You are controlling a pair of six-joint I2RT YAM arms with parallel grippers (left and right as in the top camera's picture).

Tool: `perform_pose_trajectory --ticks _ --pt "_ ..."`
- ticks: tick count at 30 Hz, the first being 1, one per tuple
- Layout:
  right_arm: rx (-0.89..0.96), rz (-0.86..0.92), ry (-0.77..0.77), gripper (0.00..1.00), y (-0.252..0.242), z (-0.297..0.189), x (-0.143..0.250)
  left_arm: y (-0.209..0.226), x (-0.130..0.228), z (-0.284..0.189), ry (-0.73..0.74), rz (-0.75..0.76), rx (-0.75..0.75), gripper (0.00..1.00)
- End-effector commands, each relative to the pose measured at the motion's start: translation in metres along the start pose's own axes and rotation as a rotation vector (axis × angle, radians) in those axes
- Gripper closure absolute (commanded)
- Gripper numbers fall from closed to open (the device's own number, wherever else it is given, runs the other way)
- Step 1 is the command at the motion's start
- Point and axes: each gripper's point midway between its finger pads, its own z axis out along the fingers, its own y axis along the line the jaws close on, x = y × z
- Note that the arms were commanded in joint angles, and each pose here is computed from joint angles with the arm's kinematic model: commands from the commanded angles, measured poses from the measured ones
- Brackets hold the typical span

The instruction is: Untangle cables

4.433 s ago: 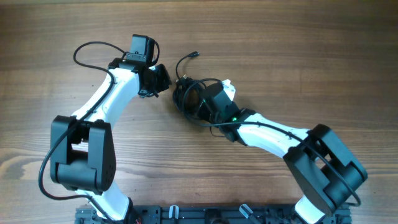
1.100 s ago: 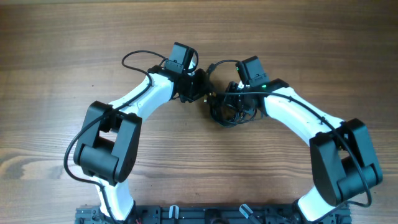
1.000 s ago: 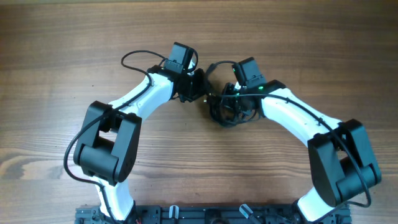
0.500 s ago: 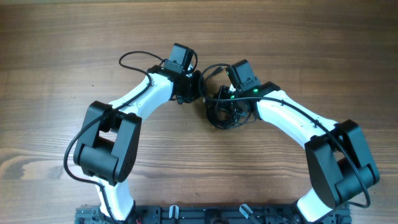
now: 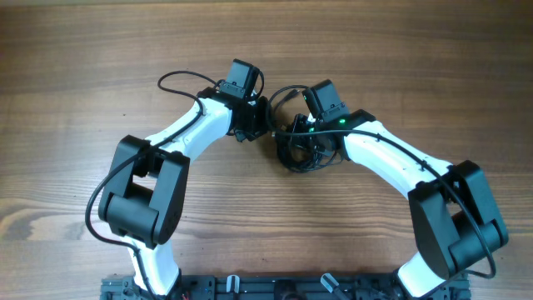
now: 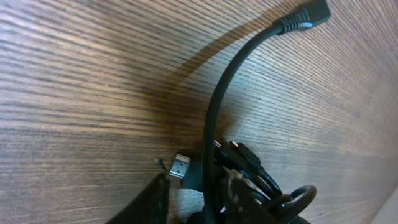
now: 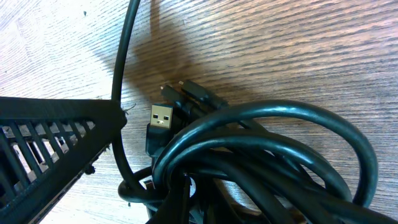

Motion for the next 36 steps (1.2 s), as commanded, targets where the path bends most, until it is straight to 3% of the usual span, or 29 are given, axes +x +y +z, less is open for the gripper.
perform_pose_trajectory --ticks 1,5,12,18,24,25,29,36 --pt "0.018 0.008 -0.001 0.91 -0.002 0.007 -0.001 0.003 -0.004 0.003 -0.014 -0.024 -0.015 0.72" --pt "0.019 0.006 -0.001 0.91 -0.003 0.007 -0.001 0.006 -0.007 0.005 -0.025 -0.025 -0.026 0.73" --pt "0.012 0.004 0.002 0.91 -0.001 0.007 0.000 0.016 -0.005 0.020 -0.004 -0.092 -0.050 0.82" --pt "0.011 0.004 0.001 0.91 -0.001 0.007 -0.001 0.009 -0.001 0.020 0.023 -0.089 -0.016 0.81" --pt "0.011 0.003 0.001 0.91 -0.001 0.007 -0.001 0.000 0.010 0.020 0.086 -0.089 0.036 0.66" --pt "0.011 0.003 0.001 0.91 -0.001 0.007 -0.001 -0.001 0.011 0.019 0.093 -0.089 0.042 0.67" --pt "0.011 -0.001 0.000 0.91 -0.001 0.007 -0.001 -0.006 0.017 0.018 0.129 -0.090 0.070 0.95" --pt "0.011 -0.003 -0.001 0.91 -0.001 0.007 -0.001 -0.007 0.022 0.018 0.155 -0.095 0.077 0.96"
